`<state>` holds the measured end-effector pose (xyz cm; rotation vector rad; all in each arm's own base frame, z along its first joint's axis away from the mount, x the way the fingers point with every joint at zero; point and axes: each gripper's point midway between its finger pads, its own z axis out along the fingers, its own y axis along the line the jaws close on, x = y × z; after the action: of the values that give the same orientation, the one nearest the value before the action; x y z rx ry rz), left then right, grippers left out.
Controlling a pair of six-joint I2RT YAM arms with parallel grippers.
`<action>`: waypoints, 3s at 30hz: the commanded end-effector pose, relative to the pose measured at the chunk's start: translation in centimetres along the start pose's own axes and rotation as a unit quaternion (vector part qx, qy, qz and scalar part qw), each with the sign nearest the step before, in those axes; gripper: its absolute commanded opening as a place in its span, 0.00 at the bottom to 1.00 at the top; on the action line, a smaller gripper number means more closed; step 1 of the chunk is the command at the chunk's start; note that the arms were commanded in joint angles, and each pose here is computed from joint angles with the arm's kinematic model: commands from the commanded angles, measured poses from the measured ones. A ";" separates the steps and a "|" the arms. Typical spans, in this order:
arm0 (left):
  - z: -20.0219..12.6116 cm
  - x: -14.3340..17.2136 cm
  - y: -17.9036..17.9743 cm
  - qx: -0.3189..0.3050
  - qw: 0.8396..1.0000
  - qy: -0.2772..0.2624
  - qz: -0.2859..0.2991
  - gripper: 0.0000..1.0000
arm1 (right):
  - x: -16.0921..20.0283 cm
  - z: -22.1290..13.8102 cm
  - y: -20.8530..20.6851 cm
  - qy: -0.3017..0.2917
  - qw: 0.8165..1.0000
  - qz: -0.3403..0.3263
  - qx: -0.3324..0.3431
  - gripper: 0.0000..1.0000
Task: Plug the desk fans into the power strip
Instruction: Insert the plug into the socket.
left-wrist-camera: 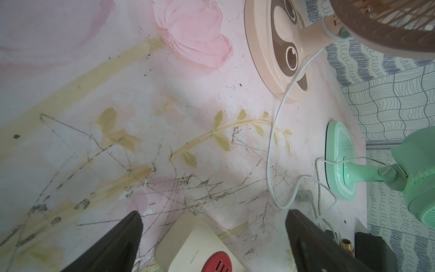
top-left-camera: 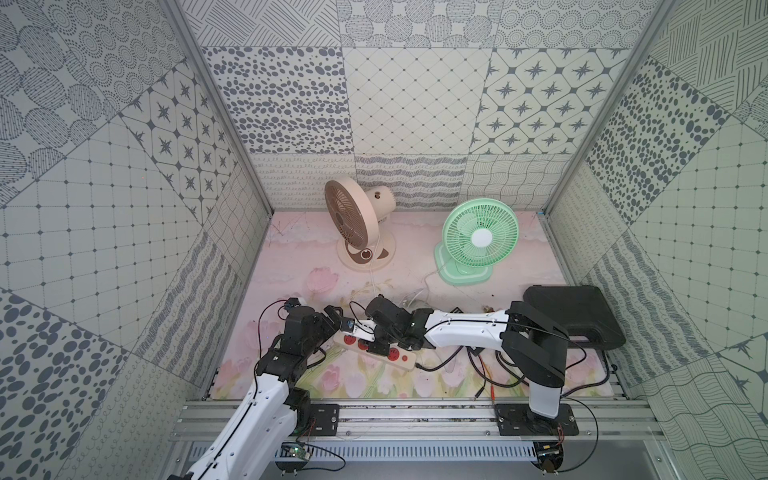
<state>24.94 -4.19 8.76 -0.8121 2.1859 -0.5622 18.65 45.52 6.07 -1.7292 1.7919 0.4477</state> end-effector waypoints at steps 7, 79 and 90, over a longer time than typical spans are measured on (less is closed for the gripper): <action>0.1 -0.8 0.6 -0.009 0.999 -0.006 -0.030 1.00 | 15.7 1.0 5.3 0.259 0.964 0.002 -0.059 0.00; -1.4 -0.9 -1.1 0.049 0.999 -0.020 -0.012 1.00 | 0.2 -6.7 5.2 0.037 0.973 0.218 -0.064 0.55; -1.4 -0.8 -1.3 0.055 0.998 -0.017 -0.010 1.00 | 0.8 -2.5 0.3 0.039 0.969 0.233 0.068 0.44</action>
<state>24.79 -3.95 10.65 -0.8202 2.0934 -0.6483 15.76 41.78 6.79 -1.3398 2.2961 0.4695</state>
